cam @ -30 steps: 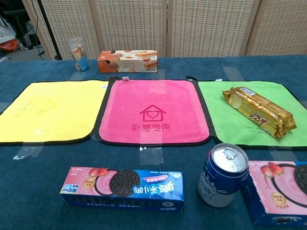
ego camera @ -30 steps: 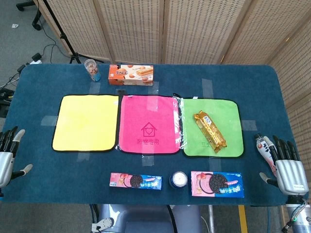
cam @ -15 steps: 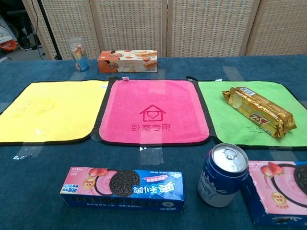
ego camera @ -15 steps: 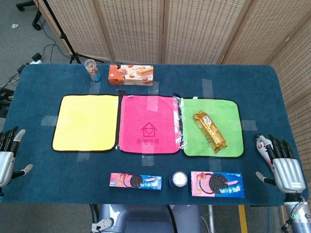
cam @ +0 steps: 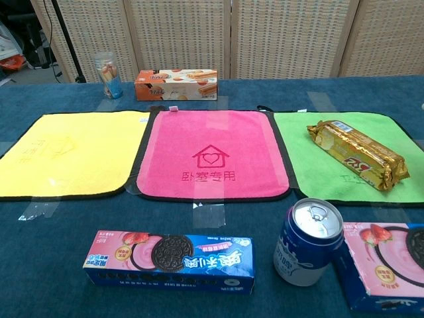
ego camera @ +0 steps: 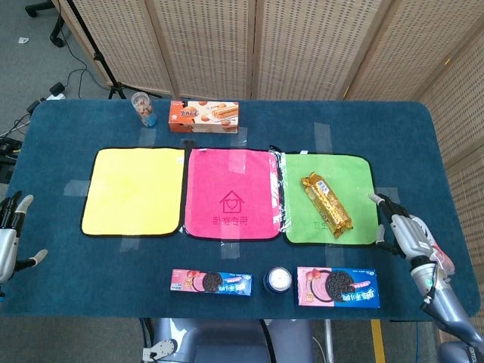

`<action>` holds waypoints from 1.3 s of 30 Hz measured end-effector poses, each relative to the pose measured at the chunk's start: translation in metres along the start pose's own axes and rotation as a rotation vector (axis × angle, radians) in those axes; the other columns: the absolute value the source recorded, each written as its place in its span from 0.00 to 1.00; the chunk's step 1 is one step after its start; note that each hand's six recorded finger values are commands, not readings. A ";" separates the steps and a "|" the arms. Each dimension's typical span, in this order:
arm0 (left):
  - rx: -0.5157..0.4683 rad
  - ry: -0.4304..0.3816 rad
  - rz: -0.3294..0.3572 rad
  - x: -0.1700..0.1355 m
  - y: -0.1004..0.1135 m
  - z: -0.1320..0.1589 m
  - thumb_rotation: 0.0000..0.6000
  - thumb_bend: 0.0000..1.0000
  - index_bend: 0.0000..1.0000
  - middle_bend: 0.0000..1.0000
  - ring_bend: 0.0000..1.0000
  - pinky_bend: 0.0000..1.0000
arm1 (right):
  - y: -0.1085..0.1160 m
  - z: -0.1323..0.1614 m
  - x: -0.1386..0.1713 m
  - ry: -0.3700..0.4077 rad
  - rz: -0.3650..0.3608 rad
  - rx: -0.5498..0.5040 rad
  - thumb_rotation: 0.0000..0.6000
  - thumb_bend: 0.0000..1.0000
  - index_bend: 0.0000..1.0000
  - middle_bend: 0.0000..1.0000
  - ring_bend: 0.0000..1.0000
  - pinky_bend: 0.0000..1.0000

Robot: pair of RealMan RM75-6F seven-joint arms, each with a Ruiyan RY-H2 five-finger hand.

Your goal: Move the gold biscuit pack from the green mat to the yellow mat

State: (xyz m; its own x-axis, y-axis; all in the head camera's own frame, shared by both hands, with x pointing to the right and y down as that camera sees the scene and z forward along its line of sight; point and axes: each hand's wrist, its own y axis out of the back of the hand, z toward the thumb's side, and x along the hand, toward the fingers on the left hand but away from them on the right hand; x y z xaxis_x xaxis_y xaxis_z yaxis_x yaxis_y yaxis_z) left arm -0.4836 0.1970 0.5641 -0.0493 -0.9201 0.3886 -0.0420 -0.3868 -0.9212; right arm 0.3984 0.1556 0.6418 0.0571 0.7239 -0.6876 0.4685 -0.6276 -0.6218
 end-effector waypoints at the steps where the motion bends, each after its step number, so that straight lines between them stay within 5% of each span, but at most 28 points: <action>1: -0.001 -0.002 -0.001 0.000 0.000 0.000 1.00 0.00 0.00 0.00 0.00 0.00 | -0.001 0.000 -0.004 -0.014 0.014 -0.021 1.00 1.00 0.00 0.00 0.00 0.00; 6: -0.008 -0.008 -0.007 -0.001 0.000 0.001 1.00 0.00 0.00 0.00 0.00 0.00 | -0.005 0.009 -0.026 -0.051 0.075 -0.119 1.00 1.00 0.00 0.00 0.00 0.00; 21: -0.034 -0.015 -0.003 -0.003 0.005 -0.001 1.00 0.00 0.00 0.00 0.00 0.00 | -0.033 0.020 -0.040 -0.094 0.141 -0.144 1.00 1.00 0.00 0.00 0.00 0.02; 39: -0.050 -0.002 -0.008 -0.002 0.007 -0.005 1.00 0.00 0.00 0.00 0.00 0.00 | -0.086 0.079 -0.048 0.006 0.264 -0.173 1.00 1.00 0.00 0.00 0.00 0.04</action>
State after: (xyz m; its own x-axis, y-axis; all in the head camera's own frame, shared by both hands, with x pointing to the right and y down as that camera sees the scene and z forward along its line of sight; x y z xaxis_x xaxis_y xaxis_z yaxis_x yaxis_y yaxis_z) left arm -0.4886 0.1967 0.5571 -0.0465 -0.9172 0.3958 -0.0924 -0.3906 -0.9159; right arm 0.2859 0.1523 0.6982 0.2016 0.5447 -0.8141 0.5796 -0.7363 -0.3491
